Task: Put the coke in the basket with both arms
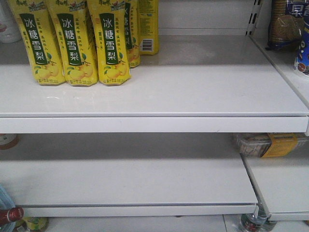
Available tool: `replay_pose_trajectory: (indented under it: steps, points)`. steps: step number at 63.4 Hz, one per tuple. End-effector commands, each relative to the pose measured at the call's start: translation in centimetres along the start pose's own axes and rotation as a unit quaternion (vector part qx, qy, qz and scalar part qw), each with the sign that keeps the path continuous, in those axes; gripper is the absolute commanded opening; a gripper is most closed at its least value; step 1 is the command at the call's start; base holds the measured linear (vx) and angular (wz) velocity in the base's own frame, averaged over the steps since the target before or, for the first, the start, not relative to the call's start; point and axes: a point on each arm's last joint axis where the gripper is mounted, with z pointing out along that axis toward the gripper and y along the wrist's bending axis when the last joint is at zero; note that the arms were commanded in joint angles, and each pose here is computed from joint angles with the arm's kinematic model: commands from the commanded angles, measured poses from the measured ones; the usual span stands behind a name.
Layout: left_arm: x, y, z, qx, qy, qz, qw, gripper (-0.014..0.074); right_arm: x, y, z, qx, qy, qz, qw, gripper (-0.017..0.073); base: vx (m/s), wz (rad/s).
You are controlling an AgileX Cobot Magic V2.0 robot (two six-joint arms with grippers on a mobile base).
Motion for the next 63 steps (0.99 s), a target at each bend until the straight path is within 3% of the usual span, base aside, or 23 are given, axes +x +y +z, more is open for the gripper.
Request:
replay_pose_trajectory:
  steps: [1,13,25,36,50,63]
  points:
    - [-1.6,-0.5,-0.3,0.024,-0.089,0.034,0.995,-0.0006,-0.7,0.5,-0.2,-0.031,-0.057,-0.046,0.997,-0.0005,0.0,0.0]
    - [-1.6,-0.5,-0.3,0.024,-0.089,0.034,0.995,-0.0006,-0.9,0.7,-0.2,-0.043,-0.072,-0.052,0.995,-0.0005,0.0,0.0]
    - [-1.6,-0.5,-0.3,0.024,-0.089,0.034,0.995,-0.0006,-1.0,0.7,-0.2,-0.045,-0.073,-0.019,0.996,-0.0005,0.0,0.0]
    - [-1.6,-0.5,-0.3,0.024,-0.089,0.034,0.995,-0.0006,-1.4,0.7,-0.3,-0.038,-0.098,-0.061,0.993,-0.0005,0.0,0.0]
    - [-1.6,-0.5,-0.3,0.024,-0.089,0.034,0.995,-0.0006,-2.0,0.3,-0.4,0.006,-0.136,-0.055,0.989,-0.0005,0.0,0.0]
    - [-1.6,-0.5,-0.3,0.024,-0.089,0.034,0.995,-0.0006,-1.9,0.3,-0.4,0.006,-0.13,-0.061,0.99,-0.0005,0.0,0.0]
